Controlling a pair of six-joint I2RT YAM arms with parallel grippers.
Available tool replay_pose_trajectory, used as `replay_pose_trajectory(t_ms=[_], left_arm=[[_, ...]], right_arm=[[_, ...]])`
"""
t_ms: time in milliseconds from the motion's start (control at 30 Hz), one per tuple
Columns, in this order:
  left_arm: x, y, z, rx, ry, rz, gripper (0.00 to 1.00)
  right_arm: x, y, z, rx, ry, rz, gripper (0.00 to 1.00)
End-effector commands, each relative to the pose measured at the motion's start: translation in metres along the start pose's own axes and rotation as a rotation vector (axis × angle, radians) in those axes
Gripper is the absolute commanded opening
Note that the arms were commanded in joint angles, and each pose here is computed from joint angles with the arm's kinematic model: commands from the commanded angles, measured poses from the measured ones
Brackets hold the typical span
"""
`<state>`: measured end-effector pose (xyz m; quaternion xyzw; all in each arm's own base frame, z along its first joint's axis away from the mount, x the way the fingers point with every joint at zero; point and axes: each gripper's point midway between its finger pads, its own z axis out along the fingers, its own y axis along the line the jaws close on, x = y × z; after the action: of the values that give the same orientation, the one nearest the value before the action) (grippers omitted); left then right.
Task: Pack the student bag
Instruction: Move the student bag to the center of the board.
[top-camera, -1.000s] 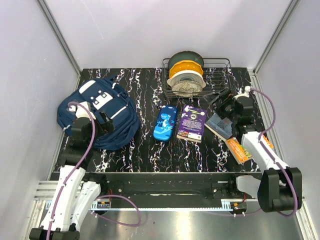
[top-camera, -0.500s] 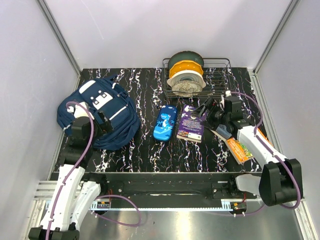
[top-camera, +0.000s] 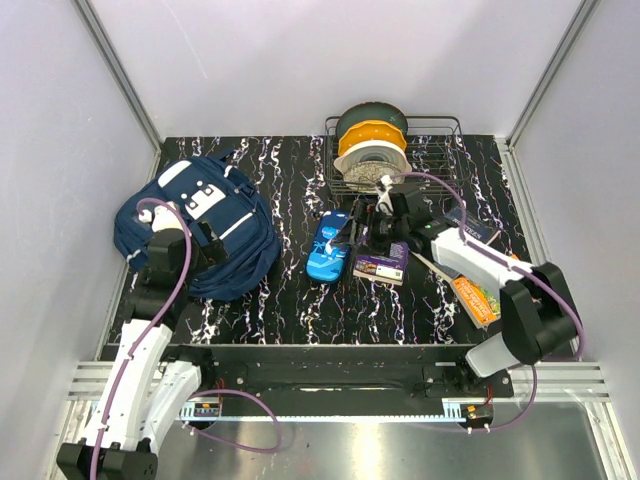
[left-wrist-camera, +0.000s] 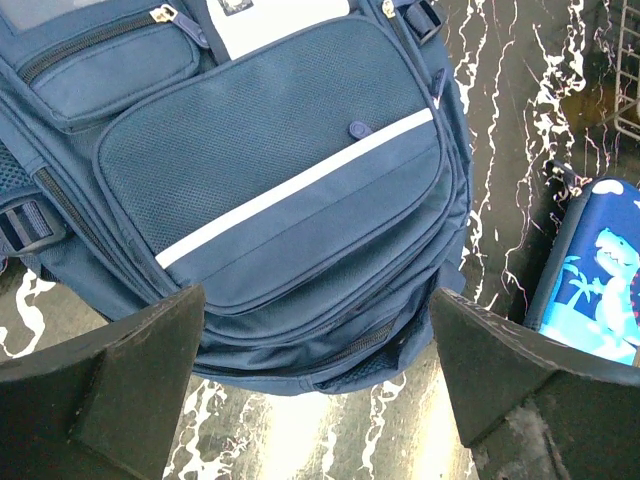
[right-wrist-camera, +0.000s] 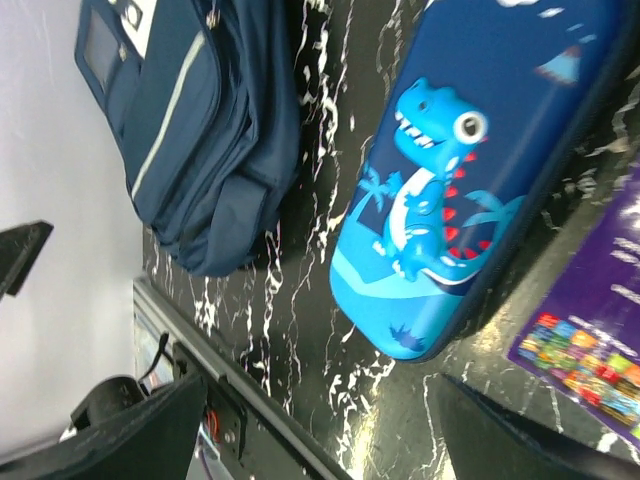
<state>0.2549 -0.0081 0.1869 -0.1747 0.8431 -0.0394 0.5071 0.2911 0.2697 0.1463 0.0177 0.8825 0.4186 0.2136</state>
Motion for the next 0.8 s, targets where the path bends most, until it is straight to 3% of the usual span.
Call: replay_pose_trajectory(t_ms=[0,767], left_arm=[[-0.015,-0.010,-0.003,0.038,-0.040,-0.011,0.99],[-0.019,-0.009,-0.008,0.041,-0.062,-0.011,0.99]], right_arm=[[-0.012,0.027,0.023,-0.043,-0.007,-0.077,1.00],[0.000,0.082,0.132,-0.084,0.123,-0.104,0.96]])
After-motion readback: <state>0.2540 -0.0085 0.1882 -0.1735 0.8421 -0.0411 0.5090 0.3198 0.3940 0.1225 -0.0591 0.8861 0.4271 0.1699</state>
